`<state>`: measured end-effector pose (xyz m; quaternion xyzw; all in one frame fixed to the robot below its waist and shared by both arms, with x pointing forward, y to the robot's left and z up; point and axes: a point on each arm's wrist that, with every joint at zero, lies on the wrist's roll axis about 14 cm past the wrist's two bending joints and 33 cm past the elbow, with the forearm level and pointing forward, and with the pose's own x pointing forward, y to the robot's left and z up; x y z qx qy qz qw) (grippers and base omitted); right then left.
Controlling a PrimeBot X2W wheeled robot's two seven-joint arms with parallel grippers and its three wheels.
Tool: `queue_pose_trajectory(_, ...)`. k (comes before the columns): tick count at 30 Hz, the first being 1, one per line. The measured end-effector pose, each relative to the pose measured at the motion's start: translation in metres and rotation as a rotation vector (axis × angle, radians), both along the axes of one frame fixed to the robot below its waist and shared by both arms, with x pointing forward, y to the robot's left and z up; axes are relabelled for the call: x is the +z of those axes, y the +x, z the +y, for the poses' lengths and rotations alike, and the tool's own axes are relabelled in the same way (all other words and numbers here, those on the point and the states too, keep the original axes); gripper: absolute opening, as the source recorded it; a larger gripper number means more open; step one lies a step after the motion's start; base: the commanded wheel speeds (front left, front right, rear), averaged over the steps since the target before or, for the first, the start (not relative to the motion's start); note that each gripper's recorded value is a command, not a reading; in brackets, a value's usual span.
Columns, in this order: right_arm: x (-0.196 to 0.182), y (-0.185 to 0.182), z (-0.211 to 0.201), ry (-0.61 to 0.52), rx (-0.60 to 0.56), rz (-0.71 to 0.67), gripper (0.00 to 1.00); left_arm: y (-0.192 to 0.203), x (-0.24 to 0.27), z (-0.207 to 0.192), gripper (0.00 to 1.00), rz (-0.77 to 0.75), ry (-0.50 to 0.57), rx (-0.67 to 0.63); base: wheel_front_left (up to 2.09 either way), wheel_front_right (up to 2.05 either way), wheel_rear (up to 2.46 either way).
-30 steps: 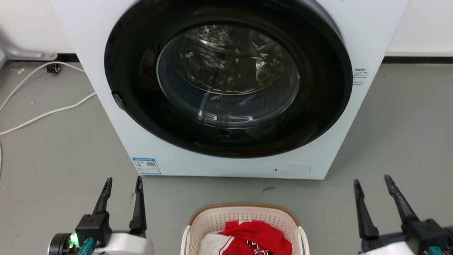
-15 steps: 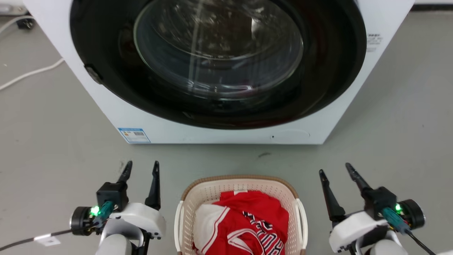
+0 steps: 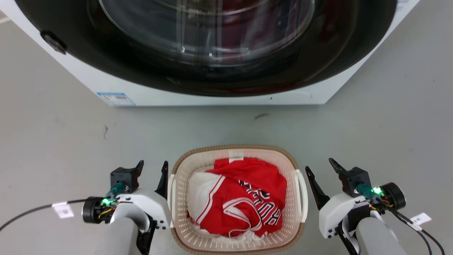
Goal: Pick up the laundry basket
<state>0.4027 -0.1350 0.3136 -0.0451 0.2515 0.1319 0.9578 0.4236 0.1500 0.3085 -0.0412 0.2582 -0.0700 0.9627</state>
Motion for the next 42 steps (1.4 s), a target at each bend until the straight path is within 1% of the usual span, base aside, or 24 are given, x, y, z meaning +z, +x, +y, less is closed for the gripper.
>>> queue_pose_trajectory(6, -0.041, -0.007, 0.002, -0.029, 0.032, 0.131, 1.0, -0.016, -0.046, -0.009, 1.0, 0.158, 0.004, -0.045, 0.0, 0.0, 0.0)
queue_pose_trajectory(10, -0.067, -0.014, -0.001, -0.044, 0.038, 0.221, 1.0, -0.02, -0.067, -0.012, 1.0, 0.229, -0.003, -0.051, 0.0, 0.0, 0.0)
queue_pose_trajectory(14, -0.088, -0.019, -0.001, -0.053, 0.05, 0.296, 1.0, -0.038, -0.093, -0.014, 1.0, 0.336, -0.007, -0.055, 0.0, 0.0, 0.0)
queue_pose_trajectory(18, -0.111, -0.031, -0.001, -0.062, 0.058, 0.385, 1.0, -0.043, -0.11, -0.019, 1.0, 0.398, -0.008, -0.073, 0.0, 0.0, 0.0)
queue_pose_trajectory(26, -0.137, -0.035, 0.003, -0.056, 0.072, 0.468, 1.0, -0.047, -0.132, -0.023, 1.0, 0.462, -0.014, -0.084, 0.0, 0.0, 0.0)
queue_pose_trajectory(30, -0.15, -0.042, 0.006, -0.058, 0.089, 0.517, 1.0, -0.045, -0.141, -0.025, 1.0, 0.483, -0.017, -0.09, 0.0, 0.0, 0.0)
queue_pose_trajectory(37, -0.169, -0.043, 0.008, -0.058, 0.101, 0.561, 1.0, -0.043, -0.159, -0.029, 1.0, 0.516, -0.028, -0.098, 0.0, 0.0, 0.0)
queue_pose_trajectory(42, -0.175, -0.045, 0.008, -0.059, 0.1, 0.577, 1.0, -0.045, -0.165, -0.031, 1.0, 0.533, -0.03, -0.107, 0.0, 0.0, 0.0)
